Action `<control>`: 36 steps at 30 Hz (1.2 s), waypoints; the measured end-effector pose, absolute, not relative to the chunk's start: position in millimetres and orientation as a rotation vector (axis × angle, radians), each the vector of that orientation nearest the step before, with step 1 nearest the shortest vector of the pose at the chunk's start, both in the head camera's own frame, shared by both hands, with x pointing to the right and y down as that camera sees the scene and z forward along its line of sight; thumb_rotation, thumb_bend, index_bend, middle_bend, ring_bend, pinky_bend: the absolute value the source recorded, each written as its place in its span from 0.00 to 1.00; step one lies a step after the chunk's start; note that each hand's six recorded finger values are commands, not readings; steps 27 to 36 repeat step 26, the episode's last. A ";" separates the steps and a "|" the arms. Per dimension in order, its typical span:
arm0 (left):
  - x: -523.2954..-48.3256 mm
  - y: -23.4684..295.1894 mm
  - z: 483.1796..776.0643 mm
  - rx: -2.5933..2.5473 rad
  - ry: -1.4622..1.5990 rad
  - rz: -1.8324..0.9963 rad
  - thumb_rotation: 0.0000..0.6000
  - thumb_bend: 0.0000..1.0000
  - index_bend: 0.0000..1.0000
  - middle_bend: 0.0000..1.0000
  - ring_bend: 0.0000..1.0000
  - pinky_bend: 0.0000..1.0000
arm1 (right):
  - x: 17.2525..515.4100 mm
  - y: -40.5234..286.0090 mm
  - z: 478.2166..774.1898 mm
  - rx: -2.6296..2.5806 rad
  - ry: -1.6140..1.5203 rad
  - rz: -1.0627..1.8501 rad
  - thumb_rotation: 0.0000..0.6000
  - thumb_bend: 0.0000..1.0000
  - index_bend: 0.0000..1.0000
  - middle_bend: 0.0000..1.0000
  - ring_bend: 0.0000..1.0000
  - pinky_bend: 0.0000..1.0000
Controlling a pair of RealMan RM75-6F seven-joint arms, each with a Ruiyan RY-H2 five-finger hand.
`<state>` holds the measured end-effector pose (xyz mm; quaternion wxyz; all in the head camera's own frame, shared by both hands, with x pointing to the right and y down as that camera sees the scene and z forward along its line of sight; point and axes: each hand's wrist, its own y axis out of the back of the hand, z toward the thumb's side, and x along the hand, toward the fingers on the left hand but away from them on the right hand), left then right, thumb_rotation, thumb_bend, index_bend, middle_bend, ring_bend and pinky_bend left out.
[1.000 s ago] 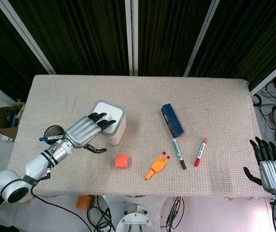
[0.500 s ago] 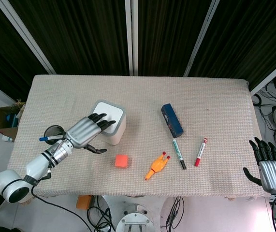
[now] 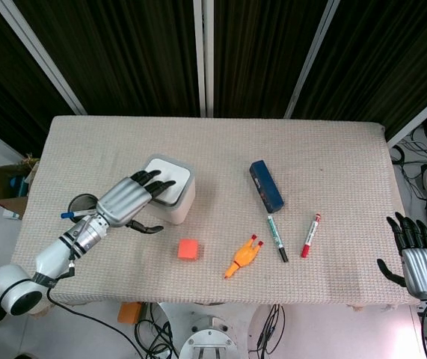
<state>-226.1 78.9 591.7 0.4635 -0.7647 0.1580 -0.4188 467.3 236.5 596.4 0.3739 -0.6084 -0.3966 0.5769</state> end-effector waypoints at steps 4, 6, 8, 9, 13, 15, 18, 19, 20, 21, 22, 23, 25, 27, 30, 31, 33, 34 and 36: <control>-240.0 77.9 572.3 -1.841 0.465 -1.014 0.42 0.17 0.08 0.23 0.06 0.20 | 468.1 237.2 597.8 -1.562 -1.019 1.480 1.00 0.22 0.00 0.00 0.00 0.00; -254.3 82.3 565.4 -1.810 0.504 -1.025 0.43 0.17 0.08 0.22 0.06 0.20 | 469.2 237.0 597.7 -1.561 -1.025 1.480 1.00 0.22 0.00 0.00 0.00 0.00; -269.8 88.9 561.4 -1.783 0.542 -1.045 0.43 0.17 0.08 0.19 0.06 0.20 | 471.0 236.5 597.3 -1.558 -1.033 1.479 1.00 0.22 0.00 0.00 0.00 0.00; -281.5 94.8 559.4 -1.768 0.574 -1.063 0.42 0.17 0.08 0.17 0.06 0.20 | 471.8 236.3 597.3 -1.556 -1.036 1.479 1.00 0.22 0.00 0.00 0.00 0.00; -326.2 118.8 555.2 -1.717 0.703 -1.132 0.41 0.16 0.08 0.14 0.06 0.20 | 473.7 236.1 598.7 -1.556 -1.035 1.485 1.00 0.22 0.00 0.00 0.00 0.00; -355.0 136.2 556.2 -1.680 0.767 -1.183 0.40 0.16 0.08 0.14 0.06 0.20 | 473.6 236.3 599.9 -1.558 -1.031 1.490 1.00 0.22 0.00 0.00 0.00 0.00; -391.0 165.3 564.2 -1.650 0.820 -1.264 0.40 0.16 0.09 0.14 0.06 0.20 | 472.7 236.9 602.1 -1.563 -1.025 1.495 1.00 0.22 0.00 0.00 0.00 0.00; -398.8 173.5 567.9 -1.653 0.831 -1.284 0.40 0.16 0.09 0.14 0.06 0.20 | 472.4 237.4 602.8 -1.565 -1.023 1.496 1.00 0.22 0.00 0.00 0.00 0.00; -405.1 180.7 572.1 -1.661 0.840 -1.300 0.40 0.16 0.09 0.14 0.06 0.20 | 472.1 237.8 603.2 -1.567 -1.021 1.498 1.00 0.22 0.00 0.00 0.00 0.00; -411.8 189.0 577.8 -1.674 0.851 -1.316 0.40 0.16 0.09 0.14 0.06 0.20 | 471.8 238.2 603.6 -1.569 -1.019 1.499 1.00 0.22 0.00 0.00 0.00 0.00; -416.1 194.4 581.7 -1.681 0.856 -1.326 0.40 0.16 0.08 0.14 0.06 0.20 | 471.3 238.4 603.6 -1.570 -1.019 1.499 1.00 0.22 0.00 0.00 0.00 0.00; -419.7 199.4 585.4 -1.683 0.859 -1.334 0.40 0.16 0.08 0.14 0.06 0.20 | 471.2 238.6 603.3 -1.570 -1.018 1.499 1.00 0.22 0.00 0.00 0.00 0.00; -424.5 210.2 593.1 -1.680 0.859 -1.340 0.41 0.16 0.08 0.14 0.06 0.20 | 471.2 238.6 602.1 -1.568 -1.019 1.497 1.00 0.21 0.00 0.00 0.00 0.00; -424.8 214.4 595.6 -1.678 0.862 -1.335 0.41 0.16 0.09 0.14 0.06 0.20 | 471.2 238.6 601.4 -1.567 -1.022 1.496 1.00 0.22 0.00 0.00 0.00 0.00; -424.8 214.4 595.6 -1.678 0.862 -1.335 0.41 0.16 0.09 0.14 0.06 0.20 | 471.2 238.6 601.4 -1.567 -1.022 1.496 1.00 0.22 0.00 0.00 0.00 0.00; -424.8 214.4 595.6 -1.678 0.862 -1.335 0.41 0.16 0.09 0.14 0.06 0.20 | 471.2 238.6 601.4 -1.567 -1.022 1.496 1.00 0.22 0.00 0.00 0.00 0.00; -424.8 214.4 595.6 -1.678 0.862 -1.335 0.41 0.16 0.09 0.14 0.06 0.20 | 471.2 238.6 601.4 -1.567 -1.022 1.496 1.00 0.22 0.00 0.00 0.00 0.00; -424.8 214.4 595.6 -1.678 0.862 -1.335 0.41 0.16 0.09 0.14 0.06 0.20 | 471.2 238.6 601.4 -1.567 -1.022 1.496 1.00 0.22 0.00 0.00 0.00 0.00; -424.8 214.4 595.6 -1.678 0.862 -1.335 0.41 0.16 0.09 0.14 0.06 0.20 | 471.2 238.6 601.4 -1.567 -1.022 1.496 1.00 0.22 0.00 0.00 0.00 0.00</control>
